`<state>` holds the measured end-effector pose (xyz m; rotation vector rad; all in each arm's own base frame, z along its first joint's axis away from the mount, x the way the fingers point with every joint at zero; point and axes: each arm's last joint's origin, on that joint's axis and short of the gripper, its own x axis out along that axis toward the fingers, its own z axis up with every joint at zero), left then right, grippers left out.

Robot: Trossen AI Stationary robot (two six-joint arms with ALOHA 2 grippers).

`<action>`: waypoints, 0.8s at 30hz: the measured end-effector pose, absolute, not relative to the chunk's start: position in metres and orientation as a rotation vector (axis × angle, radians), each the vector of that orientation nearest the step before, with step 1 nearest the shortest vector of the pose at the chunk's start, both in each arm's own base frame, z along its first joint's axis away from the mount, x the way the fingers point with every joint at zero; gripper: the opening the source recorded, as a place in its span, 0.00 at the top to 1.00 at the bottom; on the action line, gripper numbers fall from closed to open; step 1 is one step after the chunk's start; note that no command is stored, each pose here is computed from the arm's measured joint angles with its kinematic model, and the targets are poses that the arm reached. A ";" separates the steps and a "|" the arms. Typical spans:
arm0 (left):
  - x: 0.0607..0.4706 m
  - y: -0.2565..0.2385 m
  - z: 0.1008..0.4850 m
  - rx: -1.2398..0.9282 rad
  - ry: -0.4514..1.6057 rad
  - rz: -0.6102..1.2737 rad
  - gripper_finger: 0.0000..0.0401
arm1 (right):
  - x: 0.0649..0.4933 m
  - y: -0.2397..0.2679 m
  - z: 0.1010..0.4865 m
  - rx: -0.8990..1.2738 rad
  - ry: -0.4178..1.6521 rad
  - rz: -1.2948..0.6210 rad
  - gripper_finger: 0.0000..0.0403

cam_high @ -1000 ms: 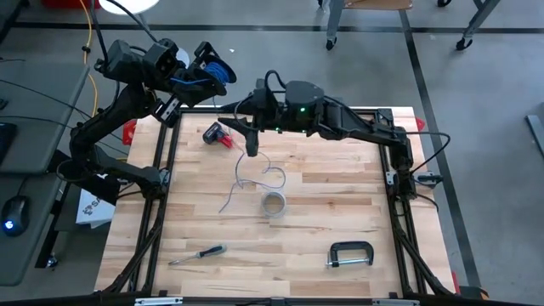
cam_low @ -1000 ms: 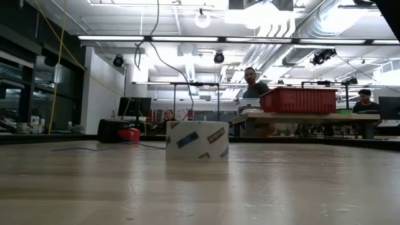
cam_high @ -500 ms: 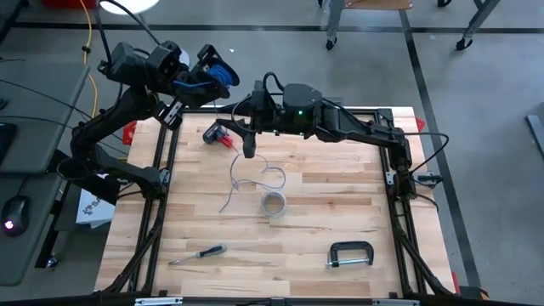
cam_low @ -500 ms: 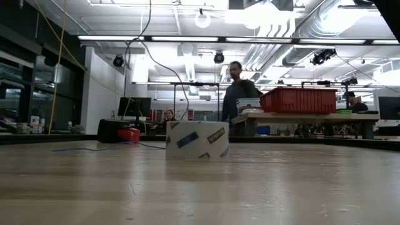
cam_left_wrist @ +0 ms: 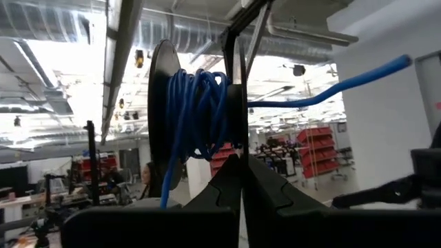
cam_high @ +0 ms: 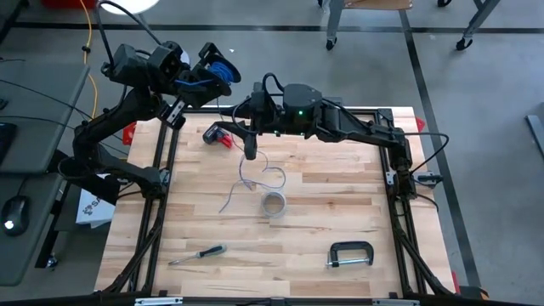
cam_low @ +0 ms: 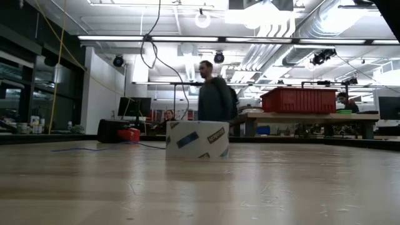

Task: Coil cords
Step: Coil the blue wire on the spool

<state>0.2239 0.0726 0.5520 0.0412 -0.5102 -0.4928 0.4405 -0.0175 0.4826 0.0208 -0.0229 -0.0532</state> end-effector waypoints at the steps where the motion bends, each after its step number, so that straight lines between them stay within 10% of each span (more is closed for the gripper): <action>1: 0.224 0.073 0.552 0.040 -0.514 -0.487 1.00 | 0.441 -0.017 0.482 0.022 -0.017 -0.053 0.68; 24: 0.216 0.079 0.555 0.033 -0.531 -0.387 1.00 | 0.437 0.002 0.480 0.018 0.032 -0.038 1.00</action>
